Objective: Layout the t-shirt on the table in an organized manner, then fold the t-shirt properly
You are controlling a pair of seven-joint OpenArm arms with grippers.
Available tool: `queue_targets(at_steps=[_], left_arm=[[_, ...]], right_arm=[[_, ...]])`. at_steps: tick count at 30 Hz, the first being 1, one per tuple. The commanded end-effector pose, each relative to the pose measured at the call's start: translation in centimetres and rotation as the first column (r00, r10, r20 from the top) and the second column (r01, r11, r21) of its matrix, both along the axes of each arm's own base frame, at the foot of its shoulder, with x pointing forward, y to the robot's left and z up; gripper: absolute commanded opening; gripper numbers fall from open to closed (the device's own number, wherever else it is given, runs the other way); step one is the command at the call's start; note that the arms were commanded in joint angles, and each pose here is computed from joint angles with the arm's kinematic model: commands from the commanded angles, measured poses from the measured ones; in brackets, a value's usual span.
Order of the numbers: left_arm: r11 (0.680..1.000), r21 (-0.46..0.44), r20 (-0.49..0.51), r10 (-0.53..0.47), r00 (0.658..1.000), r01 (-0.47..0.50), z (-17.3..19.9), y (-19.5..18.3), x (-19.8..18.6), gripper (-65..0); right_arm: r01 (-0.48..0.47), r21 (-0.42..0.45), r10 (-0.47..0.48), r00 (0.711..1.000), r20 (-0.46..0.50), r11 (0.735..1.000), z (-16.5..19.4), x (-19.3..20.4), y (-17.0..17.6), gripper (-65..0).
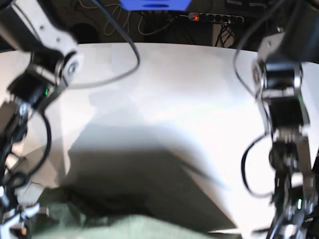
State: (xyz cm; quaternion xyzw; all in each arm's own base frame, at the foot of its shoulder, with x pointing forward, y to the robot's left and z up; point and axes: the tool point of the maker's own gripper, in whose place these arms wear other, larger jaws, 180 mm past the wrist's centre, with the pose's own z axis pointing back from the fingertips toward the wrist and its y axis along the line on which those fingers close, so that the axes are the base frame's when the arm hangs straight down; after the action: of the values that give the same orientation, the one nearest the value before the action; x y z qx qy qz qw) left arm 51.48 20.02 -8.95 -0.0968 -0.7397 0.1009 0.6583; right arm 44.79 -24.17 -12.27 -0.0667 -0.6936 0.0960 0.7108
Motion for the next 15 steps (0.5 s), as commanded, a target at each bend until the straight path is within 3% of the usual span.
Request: queue_targets(at_steps=[1, 5, 9, 15], left_arm=[[1.000, -0.007, 0.050, 0.023, 0.998, -0.023, 0.7, 1.1, -1.1, -64.9], [0.996, -0.045, -0.097, 0.072, 0.993, -0.077, -7.9, 3.0, -5.8, -64.9], [0.977, -0.166, -0.203, 0.101, 0.974, -0.136, -13.8, 5.0, -11.4, -64.9], [0.892, -0.302, -0.363, 0.219, 0.906, -0.336, -20.9, 10.2, -21.2, -64.9]], right_arm=[[-0.025, 0.009, 0.024, 0.997, 0.071, 1.000, 1.5, -0.9, 0.6, -65.0], [-0.069, 0.034, 0.070, 0.997, -0.027, 0.997, -4.3, -5.9, 2.0, -65.0], [-0.134, 0.114, 0.143, 0.987, -0.078, 0.984, -8.6, -11.2, 3.8, -65.0], [-0.137, 0.174, 0.168, 0.969, -0.180, 0.975, -13.6, -17.1, 4.3, -65.0]])
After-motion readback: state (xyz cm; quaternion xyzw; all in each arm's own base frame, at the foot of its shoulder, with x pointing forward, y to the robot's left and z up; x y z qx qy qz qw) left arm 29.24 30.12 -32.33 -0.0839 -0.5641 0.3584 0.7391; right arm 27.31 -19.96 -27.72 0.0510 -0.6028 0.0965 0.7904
